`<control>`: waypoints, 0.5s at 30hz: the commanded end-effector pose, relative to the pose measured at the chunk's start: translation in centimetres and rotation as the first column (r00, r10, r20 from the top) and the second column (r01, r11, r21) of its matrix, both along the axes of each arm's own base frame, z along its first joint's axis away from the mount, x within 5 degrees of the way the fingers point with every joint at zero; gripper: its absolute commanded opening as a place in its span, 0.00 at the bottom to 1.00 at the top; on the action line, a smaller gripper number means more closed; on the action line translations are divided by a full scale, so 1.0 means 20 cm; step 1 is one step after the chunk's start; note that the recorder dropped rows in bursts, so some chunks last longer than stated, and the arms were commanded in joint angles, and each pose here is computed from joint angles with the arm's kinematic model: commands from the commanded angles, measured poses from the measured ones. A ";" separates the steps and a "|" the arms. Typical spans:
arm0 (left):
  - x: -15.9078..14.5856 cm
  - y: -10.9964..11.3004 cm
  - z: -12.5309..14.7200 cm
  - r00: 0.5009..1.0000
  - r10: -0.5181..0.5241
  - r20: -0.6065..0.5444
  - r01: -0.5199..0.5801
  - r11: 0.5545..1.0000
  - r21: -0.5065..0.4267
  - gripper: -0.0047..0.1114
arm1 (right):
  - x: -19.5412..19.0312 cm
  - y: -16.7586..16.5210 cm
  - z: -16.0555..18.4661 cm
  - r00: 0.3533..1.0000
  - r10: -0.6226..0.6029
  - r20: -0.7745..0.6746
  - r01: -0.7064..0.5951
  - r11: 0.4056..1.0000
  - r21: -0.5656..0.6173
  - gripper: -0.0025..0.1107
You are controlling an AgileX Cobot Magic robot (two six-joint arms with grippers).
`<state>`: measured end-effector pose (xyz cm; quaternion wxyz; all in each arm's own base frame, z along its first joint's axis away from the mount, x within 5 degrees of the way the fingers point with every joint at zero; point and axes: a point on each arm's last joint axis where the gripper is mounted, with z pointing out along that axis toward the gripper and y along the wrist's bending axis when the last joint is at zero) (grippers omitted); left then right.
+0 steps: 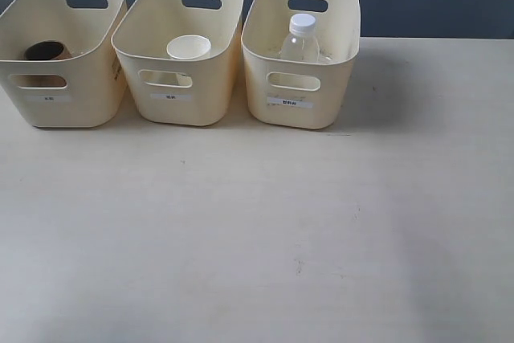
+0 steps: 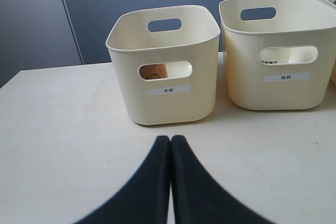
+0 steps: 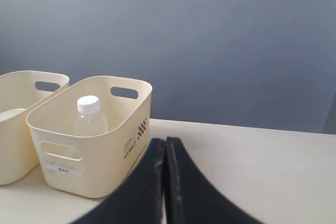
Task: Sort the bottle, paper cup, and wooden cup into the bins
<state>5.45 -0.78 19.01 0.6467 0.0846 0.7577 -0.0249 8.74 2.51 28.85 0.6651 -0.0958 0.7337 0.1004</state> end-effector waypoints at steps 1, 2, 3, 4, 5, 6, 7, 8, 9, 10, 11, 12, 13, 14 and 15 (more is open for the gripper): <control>0.00 0.00 0.01 1.000 -0.003 0.012 0.003 1.000 -0.003 0.04 | -0.11 -0.03 -0.11 0.995 -0.046 0.086 0.046 0.999 0.002 0.01; 0.00 0.00 0.01 1.000 -0.003 0.012 0.003 1.000 -0.003 0.04 | -0.14 -0.03 -0.14 0.993 -0.046 0.112 0.046 0.999 0.005 0.01; 0.00 0.00 0.01 1.000 -0.003 0.012 0.003 1.000 -0.003 0.04 | -0.17 -0.03 -0.16 0.988 -0.047 0.146 0.046 0.999 0.008 0.01; 0.00 0.00 0.01 1.000 -0.003 0.012 0.003 1.000 -0.003 0.04 | -0.18 -0.03 -0.17 0.986 -0.045 0.159 0.045 0.999 0.006 0.01; 0.00 0.00 0.01 1.000 -0.003 0.012 0.003 1.000 -0.003 0.04 | -0.20 -0.03 -0.18 0.983 -0.042 0.177 0.046 0.999 -0.014 0.01; 0.00 0.00 0.01 1.000 -0.003 0.012 0.003 1.000 -0.003 0.04 | -0.20 -0.03 -0.20 0.982 -0.043 0.185 0.049 0.998 -0.028 0.01; 0.00 0.00 0.01 1.000 -0.003 0.012 0.003 1.000 -0.003 0.04 | -0.21 -0.04 -0.22 0.981 -0.060 0.183 0.067 0.997 -0.030 0.01; 0.00 0.00 0.01 1.000 -0.003 0.012 0.003 1.000 -0.003 0.04 | -0.20 -0.05 -0.23 0.984 -0.089 0.155 0.094 0.995 -0.028 0.01; 0.00 0.00 0.01 1.000 -0.003 0.012 0.003 1.000 -0.003 0.04 | -0.20 -0.07 -0.25 0.985 -0.135 0.107 0.138 0.990 -0.023 0.01; 0.00 0.00 0.01 1.000 -0.003 0.012 0.003 1.000 -0.003 0.04 | -0.20 -0.09 -0.26 0.980 -0.184 0.070 0.185 0.983 -0.007 0.01; 0.00 0.00 0.01 1.000 -0.003 0.012 0.003 1.000 -0.003 0.04 | -0.20 -0.11 -0.27 0.974 -0.218 0.054 0.219 0.976 -0.012 0.01; 0.00 0.00 0.01 1.000 -0.003 0.012 0.003 1.000 -0.003 0.04 | -0.19 -0.11 -0.28 0.973 -0.225 0.056 0.228 0.973 -0.040 0.01; 0.00 0.00 0.01 1.000 -0.003 0.012 0.003 1.000 -0.003 0.04 | -0.19 -0.11 -0.29 0.972 -0.226 0.064 0.228 0.973 -0.040 0.01; 0.00 0.00 0.01 1.000 -0.003 0.012 0.003 1.000 -0.003 0.04 | -0.19 -0.11 -0.30 0.972 -0.226 0.065 0.229 0.973 -0.040 0.01; 0.00 0.00 0.01 1.000 -0.003 0.012 0.003 1.000 -0.003 0.04 | -0.18 -0.11 -0.31 0.971 -0.226 0.072 0.229 0.973 -0.039 0.01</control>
